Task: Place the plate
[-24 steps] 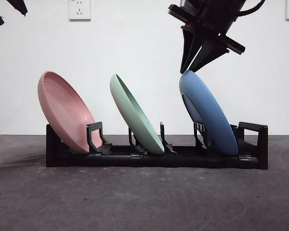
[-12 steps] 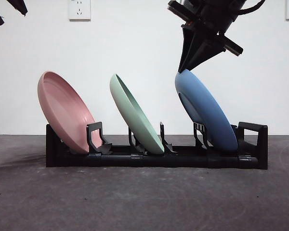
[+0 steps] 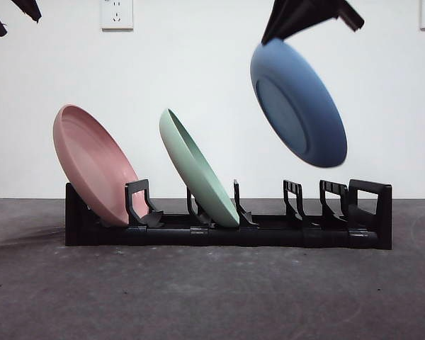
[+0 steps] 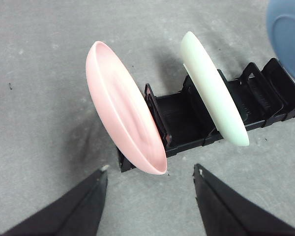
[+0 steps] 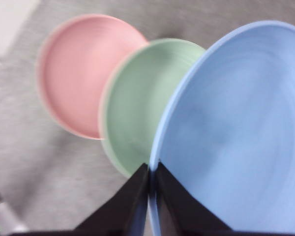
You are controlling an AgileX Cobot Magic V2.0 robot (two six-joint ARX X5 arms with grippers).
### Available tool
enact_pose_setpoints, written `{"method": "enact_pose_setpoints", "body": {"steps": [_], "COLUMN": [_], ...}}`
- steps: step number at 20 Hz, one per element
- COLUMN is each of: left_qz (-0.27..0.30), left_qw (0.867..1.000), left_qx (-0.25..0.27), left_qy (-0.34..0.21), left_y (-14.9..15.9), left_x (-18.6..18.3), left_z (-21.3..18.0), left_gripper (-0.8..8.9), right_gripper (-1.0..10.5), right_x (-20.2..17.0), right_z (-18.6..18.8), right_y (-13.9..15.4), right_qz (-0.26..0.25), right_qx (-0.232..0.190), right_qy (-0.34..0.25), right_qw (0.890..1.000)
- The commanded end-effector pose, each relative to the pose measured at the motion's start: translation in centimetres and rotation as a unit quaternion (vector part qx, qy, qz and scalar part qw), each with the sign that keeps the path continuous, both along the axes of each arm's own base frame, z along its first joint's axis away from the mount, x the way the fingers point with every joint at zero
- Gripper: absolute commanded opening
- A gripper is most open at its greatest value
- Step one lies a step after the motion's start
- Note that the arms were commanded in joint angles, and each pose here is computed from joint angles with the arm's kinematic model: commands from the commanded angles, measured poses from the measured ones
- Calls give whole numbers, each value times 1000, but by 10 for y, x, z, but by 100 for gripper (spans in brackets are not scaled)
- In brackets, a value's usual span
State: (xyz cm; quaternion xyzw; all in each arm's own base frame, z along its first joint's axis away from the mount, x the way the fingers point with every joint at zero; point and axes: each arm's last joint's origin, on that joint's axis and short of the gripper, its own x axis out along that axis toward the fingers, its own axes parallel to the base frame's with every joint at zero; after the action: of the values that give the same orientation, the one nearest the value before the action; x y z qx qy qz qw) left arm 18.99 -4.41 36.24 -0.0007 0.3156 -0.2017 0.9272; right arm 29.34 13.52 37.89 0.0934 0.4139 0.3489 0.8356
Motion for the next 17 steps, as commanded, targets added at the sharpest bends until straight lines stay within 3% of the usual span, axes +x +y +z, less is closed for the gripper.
{"method": "enact_pose_setpoints", "body": {"steps": [1, 4, 10, 17], "left_qz": [0, 0, 0, 0], "left_qw": [1000, 1000, 1000, 1000], "left_qx": [-2, -2, -3, -2], "left_qy": [-14, -14, -14, -14], "left_y": [-1, -1, -1, -1], "left_x": [2, 2, 2, 2], "left_z": [7, 7, 7, 7], "left_gripper": [282, 282, 282, 282], "right_gripper": [16, 16, 16, 16], "right_x": [-17, -45, -116, -192], "right_z": [23, 44, 67, 33], "right_y": [1, 3, 18, 44], "right_qz": [23, 45, 48, 102], "right_qx": [20, 30, -48, -86], "right_qy": [-41, -73, -163, -237], "right_qw": [999, 996, 984, 962]}}
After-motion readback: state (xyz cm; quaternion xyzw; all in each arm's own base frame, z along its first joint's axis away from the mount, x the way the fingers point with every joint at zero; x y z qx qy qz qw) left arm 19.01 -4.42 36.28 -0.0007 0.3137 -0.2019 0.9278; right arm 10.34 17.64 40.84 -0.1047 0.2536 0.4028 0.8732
